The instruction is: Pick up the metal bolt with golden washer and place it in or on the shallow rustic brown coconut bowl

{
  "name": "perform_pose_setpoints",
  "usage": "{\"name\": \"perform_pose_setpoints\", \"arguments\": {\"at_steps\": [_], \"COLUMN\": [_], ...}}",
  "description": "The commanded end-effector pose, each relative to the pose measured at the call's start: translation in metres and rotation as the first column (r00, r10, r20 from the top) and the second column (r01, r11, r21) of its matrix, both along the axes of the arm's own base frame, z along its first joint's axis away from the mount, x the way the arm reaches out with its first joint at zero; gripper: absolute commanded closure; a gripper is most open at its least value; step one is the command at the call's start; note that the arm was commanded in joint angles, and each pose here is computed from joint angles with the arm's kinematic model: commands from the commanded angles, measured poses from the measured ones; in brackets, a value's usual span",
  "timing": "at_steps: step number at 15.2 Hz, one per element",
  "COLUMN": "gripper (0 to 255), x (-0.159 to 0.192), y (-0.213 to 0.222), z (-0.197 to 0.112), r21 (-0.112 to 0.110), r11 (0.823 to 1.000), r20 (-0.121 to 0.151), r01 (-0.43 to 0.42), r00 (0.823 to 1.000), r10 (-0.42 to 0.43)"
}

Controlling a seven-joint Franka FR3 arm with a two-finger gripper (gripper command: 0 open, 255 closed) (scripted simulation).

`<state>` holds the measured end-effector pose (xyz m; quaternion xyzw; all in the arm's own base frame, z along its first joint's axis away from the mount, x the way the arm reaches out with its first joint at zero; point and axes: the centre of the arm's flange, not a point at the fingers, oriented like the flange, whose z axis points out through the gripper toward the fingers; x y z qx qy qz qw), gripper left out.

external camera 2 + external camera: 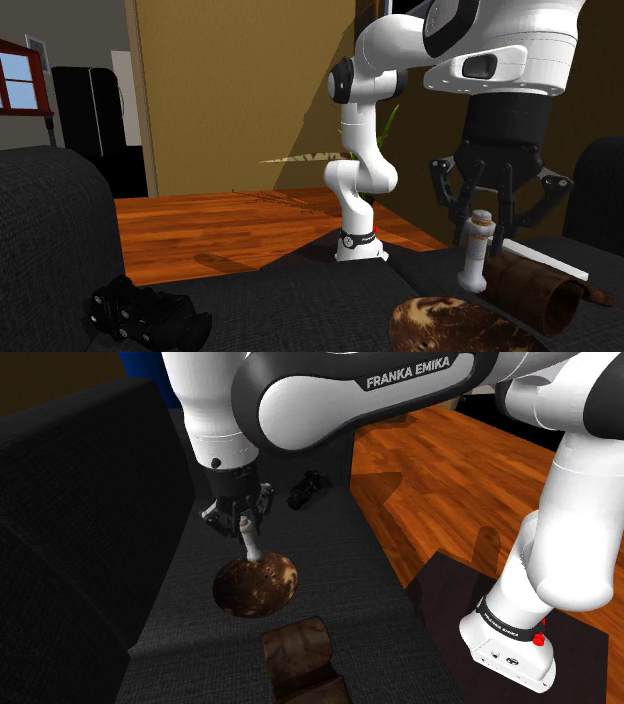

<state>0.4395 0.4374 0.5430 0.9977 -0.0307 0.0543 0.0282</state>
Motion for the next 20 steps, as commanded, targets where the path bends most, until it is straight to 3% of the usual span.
{"name": "perform_pose_setpoints", "arguments": {"at_steps": [1,12,20], "gripper": [255,255,255], "x": [0.0,0.0,0.0], "y": [0.0,0.0,0.0], "z": [-0.011,-0.069,-0.069], "r21": [0.0,0.0,0.0], "r11": [1.0,1.0,1.0], "r20": [0.0,0.0,0.0], "r01": [0.0,0.0,0.0], "r00": [1.0,1.0,1.0], "r10": [0.0,0.0,0.0]}}
